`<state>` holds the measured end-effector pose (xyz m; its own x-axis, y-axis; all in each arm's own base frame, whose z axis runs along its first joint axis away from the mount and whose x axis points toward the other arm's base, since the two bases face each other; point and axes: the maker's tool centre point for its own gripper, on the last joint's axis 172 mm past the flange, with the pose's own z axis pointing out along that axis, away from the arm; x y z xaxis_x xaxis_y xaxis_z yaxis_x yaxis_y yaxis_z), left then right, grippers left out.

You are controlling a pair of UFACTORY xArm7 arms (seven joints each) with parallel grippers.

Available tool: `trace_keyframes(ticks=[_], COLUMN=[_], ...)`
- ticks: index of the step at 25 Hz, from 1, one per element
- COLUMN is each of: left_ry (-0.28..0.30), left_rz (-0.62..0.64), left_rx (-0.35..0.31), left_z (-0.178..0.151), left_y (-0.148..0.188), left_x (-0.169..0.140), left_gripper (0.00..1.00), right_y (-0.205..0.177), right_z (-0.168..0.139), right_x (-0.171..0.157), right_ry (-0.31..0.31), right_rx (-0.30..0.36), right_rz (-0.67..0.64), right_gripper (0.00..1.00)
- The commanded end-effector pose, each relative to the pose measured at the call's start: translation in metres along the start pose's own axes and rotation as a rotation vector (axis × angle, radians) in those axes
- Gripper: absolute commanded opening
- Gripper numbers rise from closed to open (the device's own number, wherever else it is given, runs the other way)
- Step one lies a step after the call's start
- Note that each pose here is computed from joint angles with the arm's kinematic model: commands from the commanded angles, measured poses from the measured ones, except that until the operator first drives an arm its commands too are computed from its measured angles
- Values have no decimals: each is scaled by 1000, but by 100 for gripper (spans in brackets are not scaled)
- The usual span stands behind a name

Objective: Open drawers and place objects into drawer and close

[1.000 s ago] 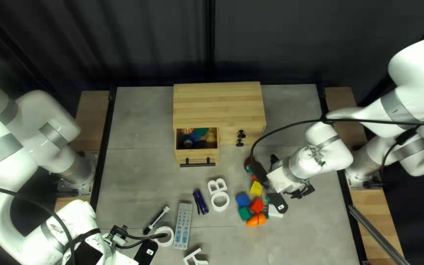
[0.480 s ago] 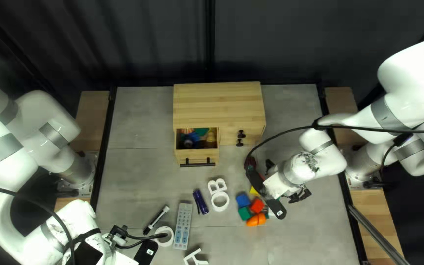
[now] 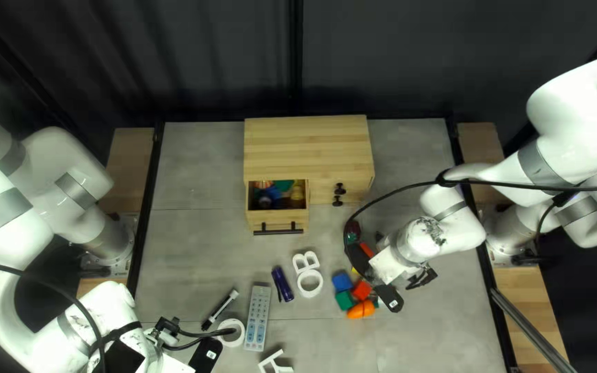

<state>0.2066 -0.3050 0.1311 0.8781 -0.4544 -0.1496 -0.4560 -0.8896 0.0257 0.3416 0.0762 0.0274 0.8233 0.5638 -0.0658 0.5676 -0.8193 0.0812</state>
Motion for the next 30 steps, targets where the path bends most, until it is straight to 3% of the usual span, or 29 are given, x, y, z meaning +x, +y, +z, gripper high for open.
trace_keyframes(ticks=[1, 5, 11, 16, 21, 30], left_ry=[0, 0, 0, 0, 0, 0], left_rz=[0, 0, 0, 0, 0, 0], left_rx=[0, 0, 0, 0, 0, 0], left_z=[0, 0, 0, 0, 0, 0], left_y=[0, 0, 0, 0, 0, 0], left_x=[0, 0, 0, 0, 0, 0], left_gripper=[100, 100, 100, 100, 100, 100], right_y=[-1, 6, 52, 107, 161, 224], right_z=[-22, -70, -150, -181, -193, -172], right_x=[3, 10, 32, 65, 103, 136], right_ry=[-8, -21, 2, 41, 68, 115], right_rx=[-2, -17, -105, -191, -273, -366], right_rz=[7, 30, 109, 181, 204, 164], right_gripper=[7, 4, 4, 3, 3, 3])
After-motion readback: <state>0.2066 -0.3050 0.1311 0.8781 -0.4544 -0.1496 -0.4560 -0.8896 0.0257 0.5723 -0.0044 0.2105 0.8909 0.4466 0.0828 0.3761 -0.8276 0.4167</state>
